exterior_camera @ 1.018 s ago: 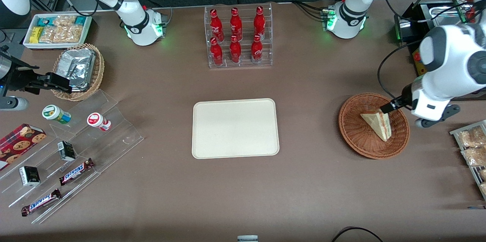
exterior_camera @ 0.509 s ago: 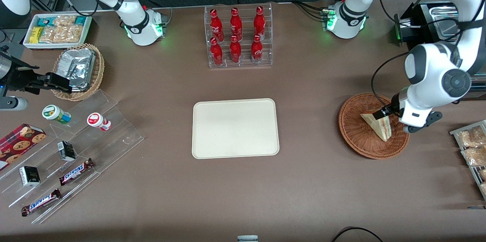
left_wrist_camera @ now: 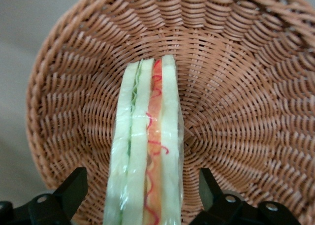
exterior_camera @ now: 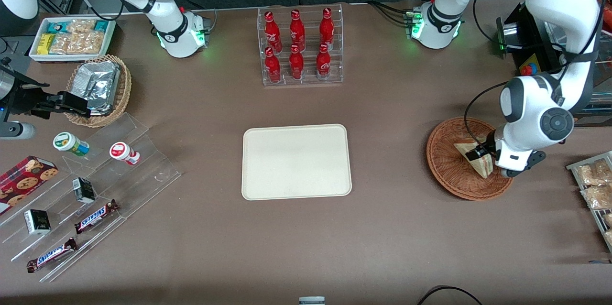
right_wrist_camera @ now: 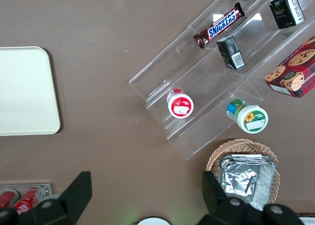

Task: Place sandwich from basket to tray
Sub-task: 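Lower the left gripper and close it on the triangular sandwich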

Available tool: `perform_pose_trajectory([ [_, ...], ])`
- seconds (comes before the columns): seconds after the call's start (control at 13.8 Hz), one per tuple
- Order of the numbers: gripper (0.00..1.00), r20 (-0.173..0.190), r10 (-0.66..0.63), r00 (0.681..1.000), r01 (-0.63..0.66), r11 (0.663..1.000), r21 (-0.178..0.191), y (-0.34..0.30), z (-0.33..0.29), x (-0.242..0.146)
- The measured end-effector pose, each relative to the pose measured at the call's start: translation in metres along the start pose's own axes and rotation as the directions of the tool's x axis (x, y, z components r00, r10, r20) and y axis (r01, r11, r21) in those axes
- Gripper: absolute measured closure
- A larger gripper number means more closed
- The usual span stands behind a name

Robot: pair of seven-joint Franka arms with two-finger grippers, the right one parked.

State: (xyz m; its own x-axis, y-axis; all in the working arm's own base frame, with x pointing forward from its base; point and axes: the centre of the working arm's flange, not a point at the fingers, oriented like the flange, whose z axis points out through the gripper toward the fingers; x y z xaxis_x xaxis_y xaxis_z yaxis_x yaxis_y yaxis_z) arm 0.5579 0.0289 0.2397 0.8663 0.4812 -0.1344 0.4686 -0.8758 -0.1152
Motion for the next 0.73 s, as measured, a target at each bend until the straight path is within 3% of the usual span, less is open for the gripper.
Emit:
perform_pose_trajectory([
  [0.29,0.06,0.007,0.001,1.000,-0.002,1.000,0.002,0.003,0.023,0.003],
  [0.51,0.41,0.002,0.001,1.000,-0.001,1.000,0.000,0.004,0.020,0.004],
  [0.65,0.59,0.011,0.001,1.000,-0.001,1.000,0.006,0.005,0.002,0.007],
  [0.73,0.63,0.026,0.002,1.000,-0.003,1.000,0.016,0.006,-0.016,0.009],
])
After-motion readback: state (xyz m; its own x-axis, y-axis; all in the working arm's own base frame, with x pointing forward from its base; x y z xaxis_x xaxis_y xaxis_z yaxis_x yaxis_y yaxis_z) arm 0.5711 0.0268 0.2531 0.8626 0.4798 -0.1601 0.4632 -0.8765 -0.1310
